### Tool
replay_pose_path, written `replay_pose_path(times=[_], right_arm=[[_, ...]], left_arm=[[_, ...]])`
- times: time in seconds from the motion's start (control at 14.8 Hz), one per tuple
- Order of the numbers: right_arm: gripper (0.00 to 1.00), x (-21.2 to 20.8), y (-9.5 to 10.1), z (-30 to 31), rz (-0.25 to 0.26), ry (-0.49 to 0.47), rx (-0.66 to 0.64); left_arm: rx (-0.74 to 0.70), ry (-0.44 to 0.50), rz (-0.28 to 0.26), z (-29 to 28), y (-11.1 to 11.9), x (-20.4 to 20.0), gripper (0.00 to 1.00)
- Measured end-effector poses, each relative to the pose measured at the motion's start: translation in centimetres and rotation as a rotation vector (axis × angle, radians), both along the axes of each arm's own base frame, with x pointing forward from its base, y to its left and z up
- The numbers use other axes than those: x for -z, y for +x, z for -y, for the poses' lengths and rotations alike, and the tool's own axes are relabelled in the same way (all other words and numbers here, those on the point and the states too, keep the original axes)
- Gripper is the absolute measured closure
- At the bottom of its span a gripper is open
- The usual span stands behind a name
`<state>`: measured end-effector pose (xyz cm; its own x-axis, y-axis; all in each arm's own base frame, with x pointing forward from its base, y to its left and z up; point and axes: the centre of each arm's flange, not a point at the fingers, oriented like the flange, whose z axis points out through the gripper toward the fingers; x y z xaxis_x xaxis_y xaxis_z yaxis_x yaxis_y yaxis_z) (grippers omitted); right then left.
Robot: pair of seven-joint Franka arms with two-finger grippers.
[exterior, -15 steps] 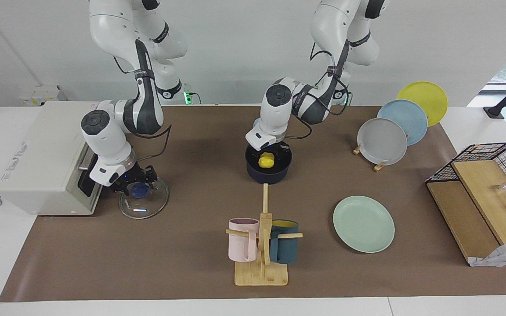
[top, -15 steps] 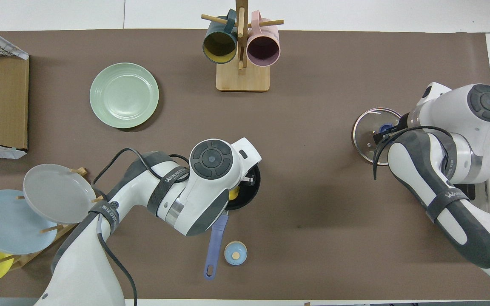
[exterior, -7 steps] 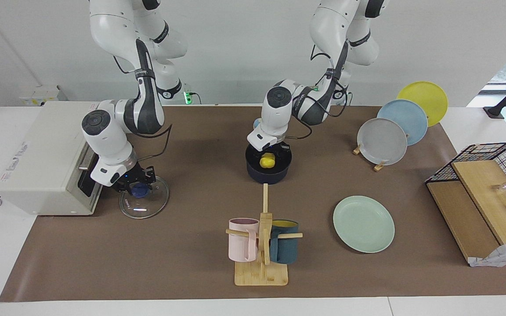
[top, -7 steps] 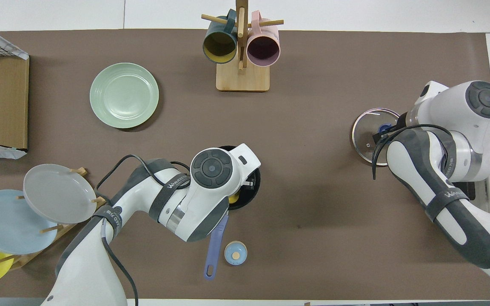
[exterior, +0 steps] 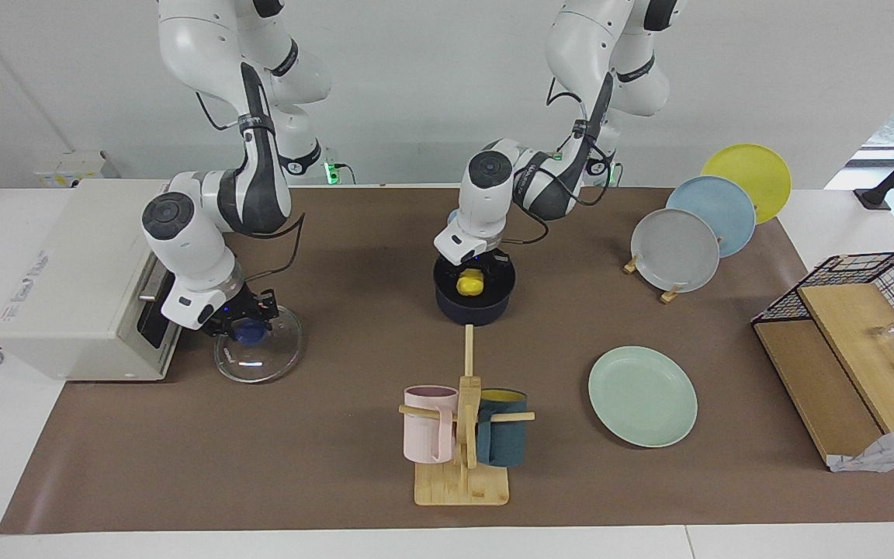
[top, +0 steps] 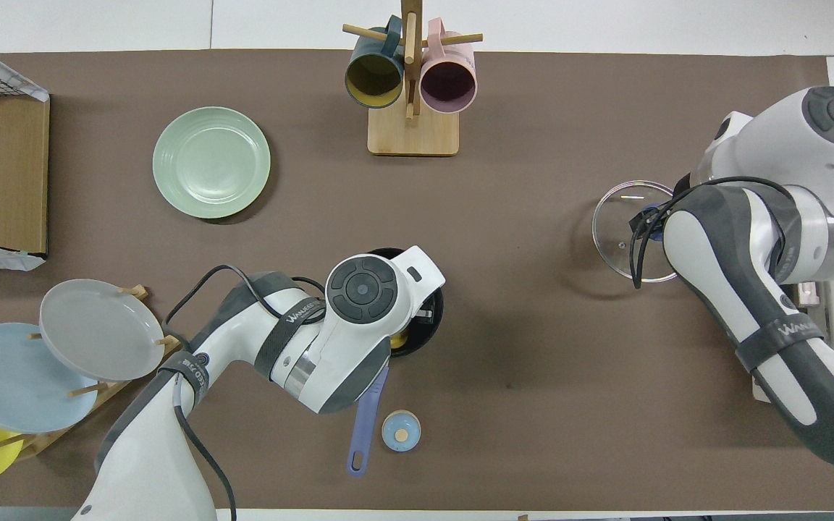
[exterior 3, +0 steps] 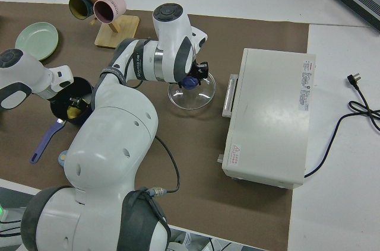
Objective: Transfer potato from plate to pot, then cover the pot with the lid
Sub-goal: 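Carry the potato into the pot while the right gripper grasps the lid, then withdraw the left gripper while the right gripper lifts the glass lid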
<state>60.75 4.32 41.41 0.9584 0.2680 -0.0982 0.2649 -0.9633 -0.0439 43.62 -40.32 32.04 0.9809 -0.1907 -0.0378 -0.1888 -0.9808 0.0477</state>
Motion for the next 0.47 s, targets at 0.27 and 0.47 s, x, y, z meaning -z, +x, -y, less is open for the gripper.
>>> replay_pose_path(times=[0.27,0.47], right_arm=[[0.34,-7.9,-0.4,-4.5,-0.011,0.001,0.021],[0.34,-10.9,-1.1,-4.5,-0.004,0.0,0.021]], left_arm=[[-0.02,0.013,-0.014,-3.9,4.1,-7.3,0.0],[-0.044,-0.002,0.007,-9.3,7.9,-17.4,0.0]])
